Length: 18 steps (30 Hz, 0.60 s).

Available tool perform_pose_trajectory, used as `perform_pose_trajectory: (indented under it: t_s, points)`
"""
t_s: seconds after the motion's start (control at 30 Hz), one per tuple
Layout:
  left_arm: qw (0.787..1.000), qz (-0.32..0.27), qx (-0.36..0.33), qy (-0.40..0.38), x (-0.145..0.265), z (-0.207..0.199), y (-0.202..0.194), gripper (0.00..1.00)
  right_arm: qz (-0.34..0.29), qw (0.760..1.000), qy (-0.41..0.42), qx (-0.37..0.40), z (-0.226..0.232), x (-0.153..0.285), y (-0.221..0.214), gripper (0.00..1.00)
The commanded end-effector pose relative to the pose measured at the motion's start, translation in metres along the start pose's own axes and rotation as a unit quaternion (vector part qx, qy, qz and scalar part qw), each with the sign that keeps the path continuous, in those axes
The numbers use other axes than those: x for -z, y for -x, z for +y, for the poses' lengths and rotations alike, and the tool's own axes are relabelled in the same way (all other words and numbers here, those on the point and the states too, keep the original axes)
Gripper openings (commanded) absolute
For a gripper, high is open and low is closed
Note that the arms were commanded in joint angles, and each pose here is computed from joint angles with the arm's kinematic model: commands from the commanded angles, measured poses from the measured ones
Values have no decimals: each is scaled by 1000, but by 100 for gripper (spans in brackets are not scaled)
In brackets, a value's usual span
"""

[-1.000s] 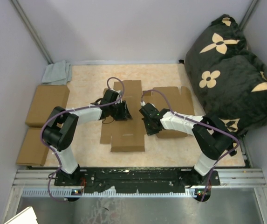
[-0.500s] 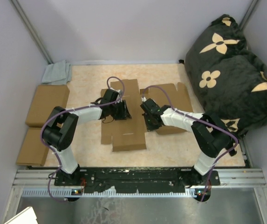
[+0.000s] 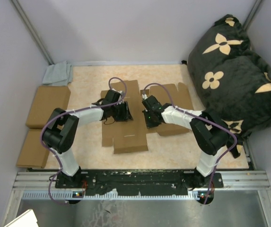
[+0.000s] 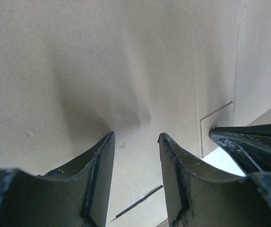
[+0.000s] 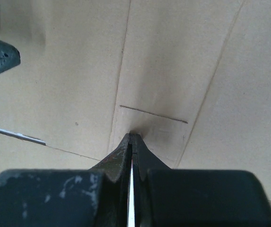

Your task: Fold the paper box

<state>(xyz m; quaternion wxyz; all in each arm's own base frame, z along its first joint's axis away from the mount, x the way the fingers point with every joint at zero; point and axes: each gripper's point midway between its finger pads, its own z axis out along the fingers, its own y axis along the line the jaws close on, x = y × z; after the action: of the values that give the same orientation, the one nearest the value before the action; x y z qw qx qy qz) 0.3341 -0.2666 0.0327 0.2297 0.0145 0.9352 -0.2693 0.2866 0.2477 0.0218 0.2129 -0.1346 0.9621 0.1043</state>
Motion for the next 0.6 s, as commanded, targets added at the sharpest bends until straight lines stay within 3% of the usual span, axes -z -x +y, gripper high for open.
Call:
perform_pose_trajectory:
  t_s: [0.0, 0.13, 0.23, 0.37, 0.57]
  points:
    - [999, 0, -23, 43, 24, 12, 0, 51, 33, 999, 20, -4, 3, -26, -20, 0]
    - [997, -38, -45, 49, 69, 3, 21, 57, 39, 999, 30, -10, 6, -29, -25, 0]
    - [997, -39, -40, 53, 97, 1, 13, 58, 38, 999, 34, -13, 8, -29, -24, 0]
    - [998, -13, 2, 61, 123, 14, -29, 58, 43, 998, 38, -19, 10, -30, -25, 0]
    - [991, -24, 68, 112, 159, 48, -76, 55, 53, 997, 41, -38, 10, -33, -30, 0]
